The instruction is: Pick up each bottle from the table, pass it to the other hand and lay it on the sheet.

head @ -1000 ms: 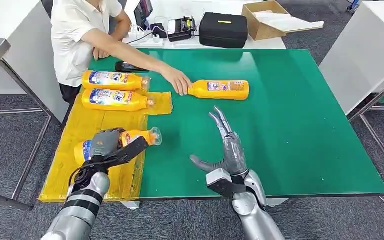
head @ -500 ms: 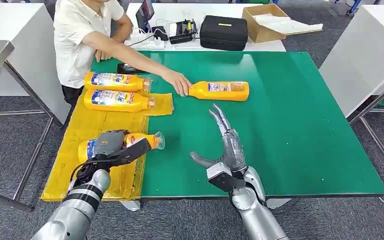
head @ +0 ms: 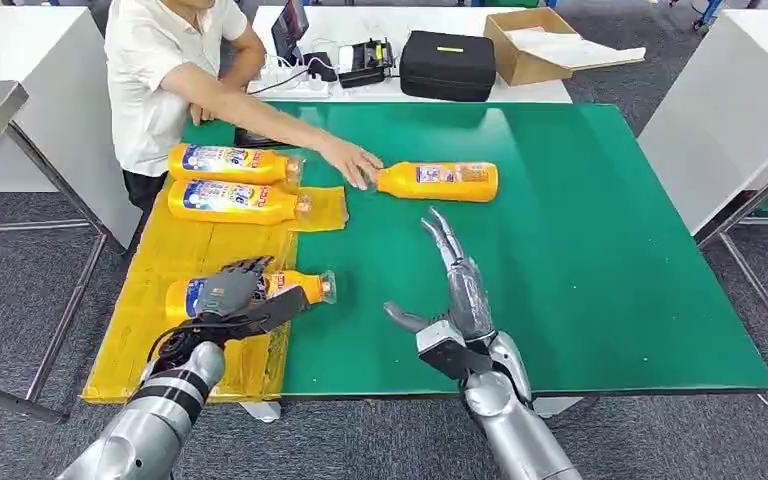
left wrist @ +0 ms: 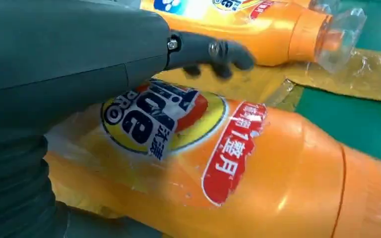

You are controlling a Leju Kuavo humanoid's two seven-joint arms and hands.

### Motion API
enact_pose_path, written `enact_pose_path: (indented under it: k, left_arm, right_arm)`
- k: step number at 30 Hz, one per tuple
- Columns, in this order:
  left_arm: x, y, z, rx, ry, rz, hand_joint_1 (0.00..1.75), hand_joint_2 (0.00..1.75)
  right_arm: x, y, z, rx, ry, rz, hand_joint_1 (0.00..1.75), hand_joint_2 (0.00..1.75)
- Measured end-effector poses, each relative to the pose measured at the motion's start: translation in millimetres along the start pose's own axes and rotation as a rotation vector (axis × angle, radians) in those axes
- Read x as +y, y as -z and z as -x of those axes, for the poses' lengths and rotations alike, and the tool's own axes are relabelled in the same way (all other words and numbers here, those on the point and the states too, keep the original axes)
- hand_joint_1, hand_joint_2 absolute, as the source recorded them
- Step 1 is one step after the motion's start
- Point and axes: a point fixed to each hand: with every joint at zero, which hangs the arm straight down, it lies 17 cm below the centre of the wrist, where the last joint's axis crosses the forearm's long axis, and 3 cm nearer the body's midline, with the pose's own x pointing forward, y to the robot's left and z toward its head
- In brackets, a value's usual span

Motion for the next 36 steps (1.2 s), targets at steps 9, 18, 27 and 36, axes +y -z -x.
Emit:
enact_pose_path:
  k: [9,18,27,36]
  left_arm:
    - [-16,0,-5,-0.020,0.086,0.097,0.00,1.75]
    - [-7,-3,-33,-0.149,-0.041,0.005,0.00,1.75]
    - [15,-27,-97,-0.328,-0.153,-0.130,0.00,0.00]
    - [49,-59,-163,-0.513,-0.189,-0.229,0.00,0.00]
  right_arm:
    - [3,0,4,0.003,0.005,-0.010,0.00,1.75]
    - [6,-2,6,0.003,-0.017,-0.019,0.00,1.75]
    - [15,-19,9,0.025,-0.040,-0.055,0.00,1.75]
    - [11,-27,12,0.039,-0.062,-0.050,0.00,1.75]
